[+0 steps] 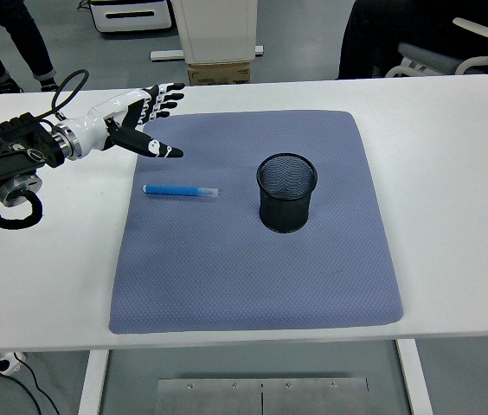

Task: Left hand places marker in pen holder

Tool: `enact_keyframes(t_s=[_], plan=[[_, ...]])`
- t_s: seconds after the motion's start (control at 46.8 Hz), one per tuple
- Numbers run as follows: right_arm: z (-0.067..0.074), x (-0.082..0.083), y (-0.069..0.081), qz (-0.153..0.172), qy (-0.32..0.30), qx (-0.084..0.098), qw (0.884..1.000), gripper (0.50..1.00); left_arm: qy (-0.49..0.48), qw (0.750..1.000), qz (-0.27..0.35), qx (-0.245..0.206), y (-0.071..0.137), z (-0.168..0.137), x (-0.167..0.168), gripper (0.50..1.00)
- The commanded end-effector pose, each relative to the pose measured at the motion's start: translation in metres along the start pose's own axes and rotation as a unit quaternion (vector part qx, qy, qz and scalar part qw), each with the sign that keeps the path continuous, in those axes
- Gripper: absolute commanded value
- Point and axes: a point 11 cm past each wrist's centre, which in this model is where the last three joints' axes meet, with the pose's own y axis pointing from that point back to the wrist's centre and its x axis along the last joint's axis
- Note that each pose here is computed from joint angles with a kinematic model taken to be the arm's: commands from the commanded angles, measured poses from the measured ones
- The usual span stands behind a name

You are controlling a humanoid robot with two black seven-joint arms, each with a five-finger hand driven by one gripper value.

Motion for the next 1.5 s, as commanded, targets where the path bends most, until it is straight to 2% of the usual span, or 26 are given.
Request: enact_keyframes(t_s=[0.0, 0.214, 0.577, 0.876, 1.132, 1.453, 1.474], plan=[[0.0, 0.0, 0.0, 0.0, 0.001, 0.0, 1.0, 1.0, -0.148, 0.985, -0.083, 0.017, 0.0, -0.002, -0.015, 1.0], [0.0, 0.0, 0.0, 0.0, 0.0, 0.0, 1.0, 1.0, -0.269, 0.952, -0.139, 0.04, 0.003, 0.0, -0.014, 1.0], [0.0, 0.0, 0.0, 0.0, 0.0, 0.0, 1.0, 1.0, -0.317, 0.93, -0.178, 0.064, -0.009, -0.003, -0.025, 1.0], [0.0, 0.0, 0.0, 0.0, 0.0, 0.0, 1.0, 1.0, -0.35, 0.913, -0.199, 0.065, -0.023, 0.005, -0.037, 1.0], [0.0, 0.0, 0.0, 0.0, 0.001, 0.0, 1.0, 1.0, -0.381, 0.895, -0.218, 0.079, -0.024, 0.0, -0.043, 1.0], [0.0, 0.0, 0.0, 0.0, 0.0, 0.0, 1.0, 1.0, -0.386, 0.891, -0.226, 0.079, -0.025, -0.001, -0.048, 1.0], [0.0, 0.0, 0.0, -0.001, 0.0, 0.0, 1.0, 1.0, -0.386, 0.891, -0.226, 0.079, -0.025, -0.001, -0.047, 0.985]])
